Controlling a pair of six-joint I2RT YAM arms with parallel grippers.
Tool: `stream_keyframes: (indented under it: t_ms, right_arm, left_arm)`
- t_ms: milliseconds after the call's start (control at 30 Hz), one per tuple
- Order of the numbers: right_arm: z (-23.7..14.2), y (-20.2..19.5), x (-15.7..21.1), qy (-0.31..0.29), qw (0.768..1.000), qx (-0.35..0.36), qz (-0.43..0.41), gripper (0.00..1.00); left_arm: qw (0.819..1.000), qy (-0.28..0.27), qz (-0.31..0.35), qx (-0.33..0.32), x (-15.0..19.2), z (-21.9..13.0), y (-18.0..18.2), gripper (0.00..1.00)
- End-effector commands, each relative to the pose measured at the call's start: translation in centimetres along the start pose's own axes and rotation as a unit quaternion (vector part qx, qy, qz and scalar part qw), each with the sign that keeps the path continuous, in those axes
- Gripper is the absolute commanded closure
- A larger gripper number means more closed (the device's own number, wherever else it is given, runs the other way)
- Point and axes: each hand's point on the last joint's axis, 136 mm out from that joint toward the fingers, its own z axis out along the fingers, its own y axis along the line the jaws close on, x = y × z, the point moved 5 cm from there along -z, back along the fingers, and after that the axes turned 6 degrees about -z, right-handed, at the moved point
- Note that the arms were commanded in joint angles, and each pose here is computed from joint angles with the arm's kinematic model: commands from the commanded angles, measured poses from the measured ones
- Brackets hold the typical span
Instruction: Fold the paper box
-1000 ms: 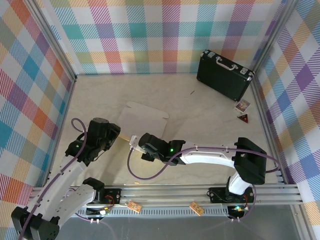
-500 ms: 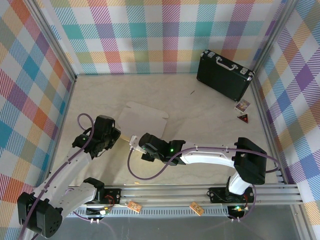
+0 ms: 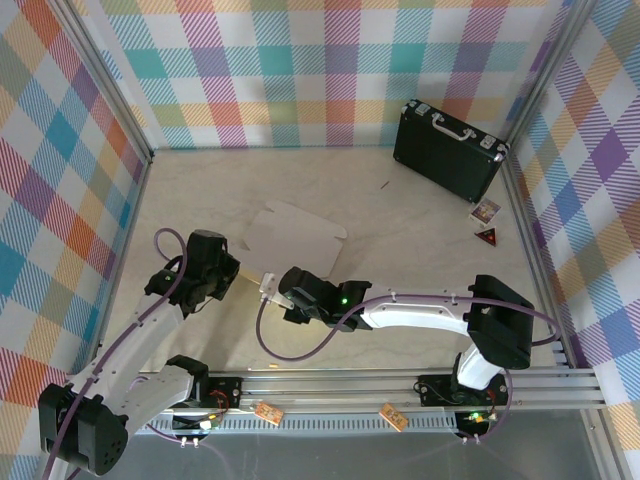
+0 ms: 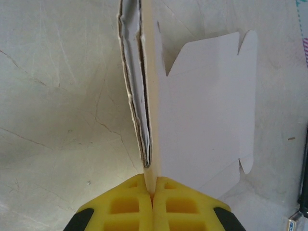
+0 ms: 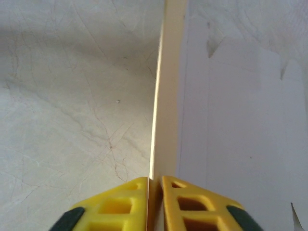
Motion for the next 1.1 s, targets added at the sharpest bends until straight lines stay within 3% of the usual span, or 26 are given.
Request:
stream_keyframes:
  t_ms: [0, 200, 433, 600, 633, 700, 733, 833, 867, 1033, 1067]
  right_arm:
    - [-0.1, -0.2, -2.4, -0.036, 0.999, -0.007, -0.003, 0.73]
    - [1.7, -0.1, -3.9, -0.041, 0.999, -0.010, -0.016, 0.72]
    - [3.0, 0.0, -4.3, -0.041, 0.999, -0.004, -0.016, 1.00]
    - [2.8, -0.3, -4.5, -0.056, 0.998, 0.008, -0.015, 1.00]
    - [2.9, -0.3, -4.6, -0.056, 0.998, 0.009, -0.017, 0.99]
    - [3.2, -0.2, -4.7, -0.056, 0.998, 0.004, -0.023, 0.77]
    - [3.4, -0.2, -4.8, -0.055, 0.998, 0.003, -0.024, 0.72]
    - [4.2, 0.0, -5.0, -0.050, 0.998, 0.004, -0.029, 0.70]
    - [4.5, 0.0, -5.1, -0.049, 0.998, 0.006, -0.030, 0.72]
    - [4.8, -0.2, -5.7, -0.063, 0.998, 0.013, -0.029, 1.00]
    - [4.6, -0.2, -5.8, -0.068, 0.997, 0.013, -0.028, 1.00]
  left_arm:
    - [1.000, 0.022, 0.011, -0.010, 0.5, 0.1, 0.9, 1.00]
    - [0.999, 0.039, 0.010, -0.007, 0.9, 0.0, 0.8, 1.00]
    - [0.999, 0.043, 0.010, 0.001, 1.1, -0.5, 0.8, 1.00]
    - [0.999, 0.043, 0.009, 0.003, 1.0, -0.7, 0.8, 1.00]
    - [0.999, 0.043, 0.009, 0.005, 1.0, -0.7, 0.7, 1.00]
    - [0.999, 0.049, 0.008, 0.008, 1.2, -0.7, 0.6, 1.00]
    - [0.999, 0.053, 0.007, 0.009, 1.3, -0.6, 0.6, 1.00]
    - [0.998, 0.059, 0.007, 0.014, 1.4, -0.7, 0.4, 1.00]
    - [0.998, 0.060, 0.007, 0.015, 1.4, -0.7, 0.4, 1.00]
    - [0.998, 0.057, 0.009, 0.009, 1.4, -0.7, 0.7, 1.00]
    - [0.998, 0.056, 0.008, 0.008, 1.4, -0.6, 0.8, 1.00]
